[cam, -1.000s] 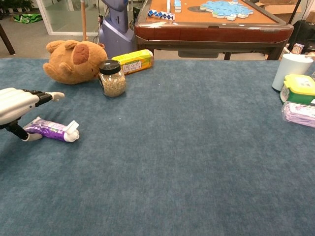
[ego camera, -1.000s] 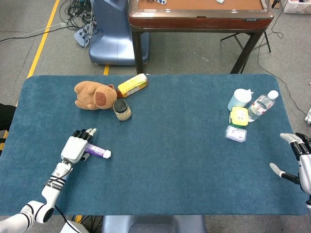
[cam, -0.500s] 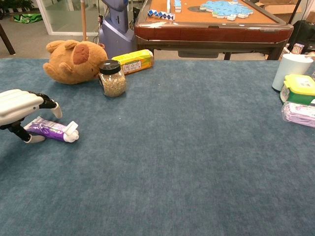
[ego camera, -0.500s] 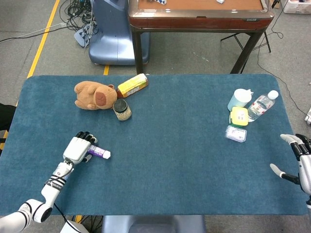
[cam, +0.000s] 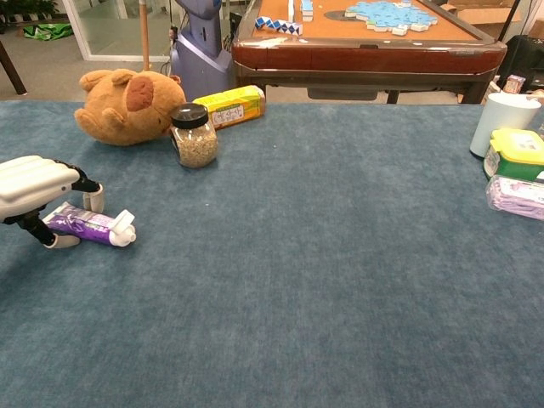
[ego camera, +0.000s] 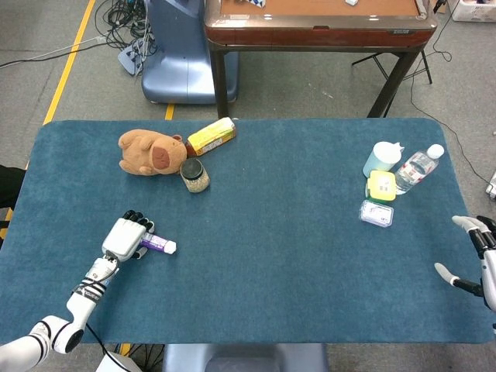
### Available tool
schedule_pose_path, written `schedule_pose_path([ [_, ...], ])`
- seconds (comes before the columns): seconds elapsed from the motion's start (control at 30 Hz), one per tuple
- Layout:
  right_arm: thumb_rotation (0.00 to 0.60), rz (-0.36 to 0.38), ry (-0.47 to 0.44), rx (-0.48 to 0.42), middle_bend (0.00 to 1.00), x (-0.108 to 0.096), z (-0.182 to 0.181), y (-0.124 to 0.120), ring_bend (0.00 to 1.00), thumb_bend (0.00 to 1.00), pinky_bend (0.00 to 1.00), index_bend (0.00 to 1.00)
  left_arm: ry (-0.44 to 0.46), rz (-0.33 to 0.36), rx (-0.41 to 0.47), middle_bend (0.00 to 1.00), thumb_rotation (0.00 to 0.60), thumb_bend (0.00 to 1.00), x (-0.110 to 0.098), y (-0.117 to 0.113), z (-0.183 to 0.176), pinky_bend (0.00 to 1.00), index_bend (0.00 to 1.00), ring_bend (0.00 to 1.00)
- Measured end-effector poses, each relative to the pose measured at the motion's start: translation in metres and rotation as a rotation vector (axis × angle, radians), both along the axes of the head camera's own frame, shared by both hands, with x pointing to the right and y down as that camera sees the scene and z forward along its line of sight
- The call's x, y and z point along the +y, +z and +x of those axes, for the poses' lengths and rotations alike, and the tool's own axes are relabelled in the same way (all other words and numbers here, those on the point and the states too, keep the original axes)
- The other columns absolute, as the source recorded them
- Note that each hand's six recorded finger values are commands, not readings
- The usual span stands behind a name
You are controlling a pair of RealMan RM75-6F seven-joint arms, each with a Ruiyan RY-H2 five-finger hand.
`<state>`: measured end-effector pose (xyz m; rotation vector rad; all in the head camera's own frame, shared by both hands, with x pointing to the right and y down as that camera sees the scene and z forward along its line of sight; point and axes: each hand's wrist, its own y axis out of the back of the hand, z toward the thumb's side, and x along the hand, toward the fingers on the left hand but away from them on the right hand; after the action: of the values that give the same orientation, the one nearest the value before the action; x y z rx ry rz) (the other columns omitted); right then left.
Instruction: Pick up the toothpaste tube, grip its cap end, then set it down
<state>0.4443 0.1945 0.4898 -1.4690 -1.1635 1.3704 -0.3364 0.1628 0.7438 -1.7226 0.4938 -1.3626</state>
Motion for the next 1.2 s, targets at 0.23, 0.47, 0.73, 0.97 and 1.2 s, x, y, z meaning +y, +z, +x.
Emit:
schedule_pose_path([
  [0.23, 0.6, 0.003, -0.001, 0.002, 0.26, 0.0, 0.0, -0.002, 0.16, 0.09, 0.19, 0.22, -0.008, 0.002, 0.019, 0.54, 0.6, 0.26, -0.004, 0.001, 0.0, 0.16, 0.52, 0.32],
  [0.47, 0.6, -0.003, -0.011, -0.004, 0.26, 0.0, -0.003, -0.001, 0.16, 0.09, 0.19, 0.22, -0.024, 0.011, 0.059, 0.62, 0.6, 0.34, -0.011, -0.002, -0.004, 0.19, 0.59, 0.38],
  [0.73, 0.6, -0.035, -0.082, -0.009, 0.26, -0.006, -0.022, 0.004, 0.16, 0.09, 0.19, 0.22, -0.056, 0.004, 0.139, 0.64, 0.6, 0.36, -0.021, -0.017, -0.007, 0.22, 0.6, 0.39],
  [0.97, 0.6, -0.081, -0.239, -0.038, 0.26, -0.021, -0.067, 0.007, 0.16, 0.1, 0.19, 0.22, -0.104, -0.048, 0.291, 0.64, 0.6, 0.37, -0.028, -0.043, 0.009, 0.23, 0.6, 0.41],
  [1.2, 0.6, -0.118, -0.459, -0.092, 0.26, -0.033, -0.133, 0.01, 0.16, 0.16, 0.19, 0.22, -0.115, -0.143, 0.43, 0.65, 0.6, 0.4, -0.033, -0.07, 0.042, 0.23, 0.6, 0.41],
])
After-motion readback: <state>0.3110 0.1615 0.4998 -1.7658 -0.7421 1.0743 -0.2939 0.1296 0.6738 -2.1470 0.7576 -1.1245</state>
